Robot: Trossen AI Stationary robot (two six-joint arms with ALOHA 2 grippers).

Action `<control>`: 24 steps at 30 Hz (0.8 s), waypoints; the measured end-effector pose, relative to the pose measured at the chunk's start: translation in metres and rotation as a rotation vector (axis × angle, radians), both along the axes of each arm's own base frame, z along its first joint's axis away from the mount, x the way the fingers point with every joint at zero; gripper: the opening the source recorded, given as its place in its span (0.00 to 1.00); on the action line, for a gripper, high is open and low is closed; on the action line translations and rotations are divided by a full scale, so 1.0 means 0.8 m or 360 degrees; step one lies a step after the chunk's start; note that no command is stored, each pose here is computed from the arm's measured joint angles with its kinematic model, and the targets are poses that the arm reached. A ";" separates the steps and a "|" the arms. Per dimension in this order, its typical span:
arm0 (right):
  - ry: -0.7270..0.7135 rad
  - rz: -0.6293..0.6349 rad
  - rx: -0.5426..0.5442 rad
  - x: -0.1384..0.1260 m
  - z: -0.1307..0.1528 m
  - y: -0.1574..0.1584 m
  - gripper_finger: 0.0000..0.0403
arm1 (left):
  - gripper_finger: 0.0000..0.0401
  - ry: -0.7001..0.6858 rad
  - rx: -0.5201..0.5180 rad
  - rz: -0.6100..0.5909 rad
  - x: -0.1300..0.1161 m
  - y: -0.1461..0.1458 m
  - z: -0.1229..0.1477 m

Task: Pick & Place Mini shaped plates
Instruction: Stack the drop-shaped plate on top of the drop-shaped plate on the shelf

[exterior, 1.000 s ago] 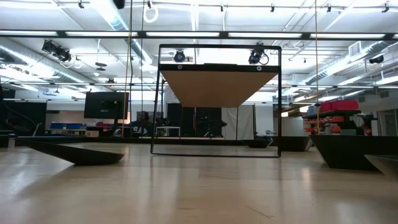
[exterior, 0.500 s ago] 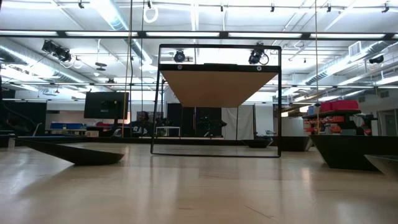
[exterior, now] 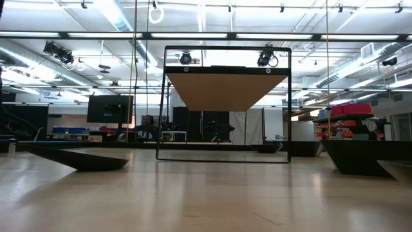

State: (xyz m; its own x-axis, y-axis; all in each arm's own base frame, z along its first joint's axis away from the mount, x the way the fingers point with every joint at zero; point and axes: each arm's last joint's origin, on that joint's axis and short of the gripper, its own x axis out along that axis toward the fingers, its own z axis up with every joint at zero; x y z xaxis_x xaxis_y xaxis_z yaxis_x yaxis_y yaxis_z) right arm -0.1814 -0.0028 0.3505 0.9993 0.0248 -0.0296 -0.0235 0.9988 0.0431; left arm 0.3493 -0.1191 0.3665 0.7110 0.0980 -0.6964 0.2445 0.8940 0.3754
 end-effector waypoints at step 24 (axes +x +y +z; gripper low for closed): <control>-0.0002 0.0001 0.0000 0.000 0.000 0.000 0.03 | 0.46 0.0293 0.0783 -0.1675 -0.018 -0.055 -0.033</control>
State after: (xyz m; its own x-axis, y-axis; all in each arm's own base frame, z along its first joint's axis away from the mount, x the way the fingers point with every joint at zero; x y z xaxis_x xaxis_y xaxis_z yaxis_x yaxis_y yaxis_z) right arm -0.1815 -0.0028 0.3506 0.9993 0.0251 -0.0285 -0.0239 0.9988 0.0431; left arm 0.3350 -0.1634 0.3400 0.4944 -0.1906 -0.8481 0.8626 -0.0124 0.5057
